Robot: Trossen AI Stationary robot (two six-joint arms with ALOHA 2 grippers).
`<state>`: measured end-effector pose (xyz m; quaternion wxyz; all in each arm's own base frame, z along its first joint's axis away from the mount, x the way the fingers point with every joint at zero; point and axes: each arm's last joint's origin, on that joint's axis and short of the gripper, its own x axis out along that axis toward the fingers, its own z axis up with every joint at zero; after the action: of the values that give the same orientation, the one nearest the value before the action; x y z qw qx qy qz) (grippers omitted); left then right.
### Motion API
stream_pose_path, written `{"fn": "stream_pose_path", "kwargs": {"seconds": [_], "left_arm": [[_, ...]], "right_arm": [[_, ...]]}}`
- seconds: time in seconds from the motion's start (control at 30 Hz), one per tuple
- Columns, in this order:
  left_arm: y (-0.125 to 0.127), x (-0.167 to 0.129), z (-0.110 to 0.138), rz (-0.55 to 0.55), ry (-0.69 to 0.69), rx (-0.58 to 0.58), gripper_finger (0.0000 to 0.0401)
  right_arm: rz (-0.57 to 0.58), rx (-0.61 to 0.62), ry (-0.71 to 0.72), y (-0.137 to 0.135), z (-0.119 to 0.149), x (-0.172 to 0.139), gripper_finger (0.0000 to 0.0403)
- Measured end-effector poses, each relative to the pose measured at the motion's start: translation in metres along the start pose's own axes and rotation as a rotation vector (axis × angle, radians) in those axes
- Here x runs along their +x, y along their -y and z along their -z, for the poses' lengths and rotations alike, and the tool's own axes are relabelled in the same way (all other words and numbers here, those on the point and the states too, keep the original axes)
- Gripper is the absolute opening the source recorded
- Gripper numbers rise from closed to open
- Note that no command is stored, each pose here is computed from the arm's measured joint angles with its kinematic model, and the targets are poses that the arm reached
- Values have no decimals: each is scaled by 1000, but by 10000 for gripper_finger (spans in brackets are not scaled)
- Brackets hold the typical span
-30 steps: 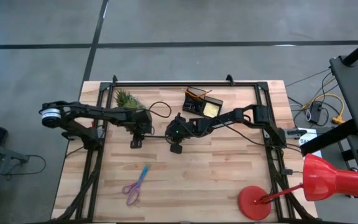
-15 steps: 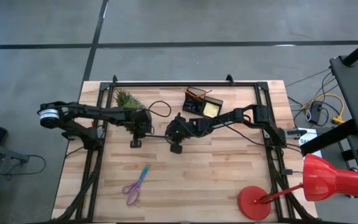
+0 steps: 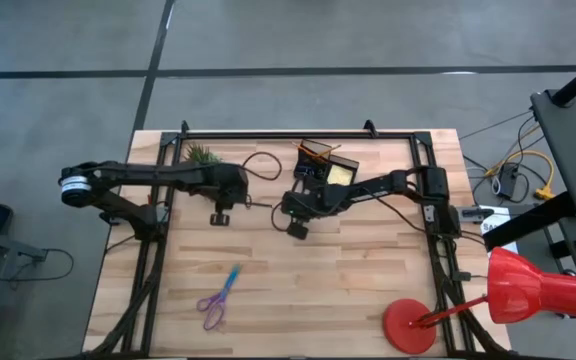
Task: Pick and place office supplies into organizer
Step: Put the black pen into the black desk organizer
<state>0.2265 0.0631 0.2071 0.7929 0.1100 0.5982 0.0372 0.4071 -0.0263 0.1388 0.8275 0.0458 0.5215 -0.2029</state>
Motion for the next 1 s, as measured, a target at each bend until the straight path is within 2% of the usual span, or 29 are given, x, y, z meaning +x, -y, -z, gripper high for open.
{"fn": "stream_pose_path", "kwargs": {"seconds": [0.17, 0.33, 0.47, 0.6, 0.7, 0.8, 1.0], "left_arm": [[-15, -45, -26, -209, -18, 177, 15], [-34, -83, -48, -440, -56, 369, 15], [-54, -92, -68, -572, -171, 572, 15], [-74, -84, -94, -658, -326, 740, 15], [-91, -78, -116, -745, -332, 719, 15], [-104, -75, -139, -831, -334, 707, 15], [-112, -54, -163, -828, -365, 762, 15]], "right_arm": [[96, 30, 62, -9, 14, -40, 9], [150, 59, 130, -19, 51, -77, 9], [120, 123, 123, -20, 87, -91, 8], [108, 285, 113, -17, 114, -95, 9], [100, 391, 112, -17, 125, -96, 8], [96, 407, 110, -19, 129, -95, 9], [73, 398, 128, -24, 123, -98, 9]]}}
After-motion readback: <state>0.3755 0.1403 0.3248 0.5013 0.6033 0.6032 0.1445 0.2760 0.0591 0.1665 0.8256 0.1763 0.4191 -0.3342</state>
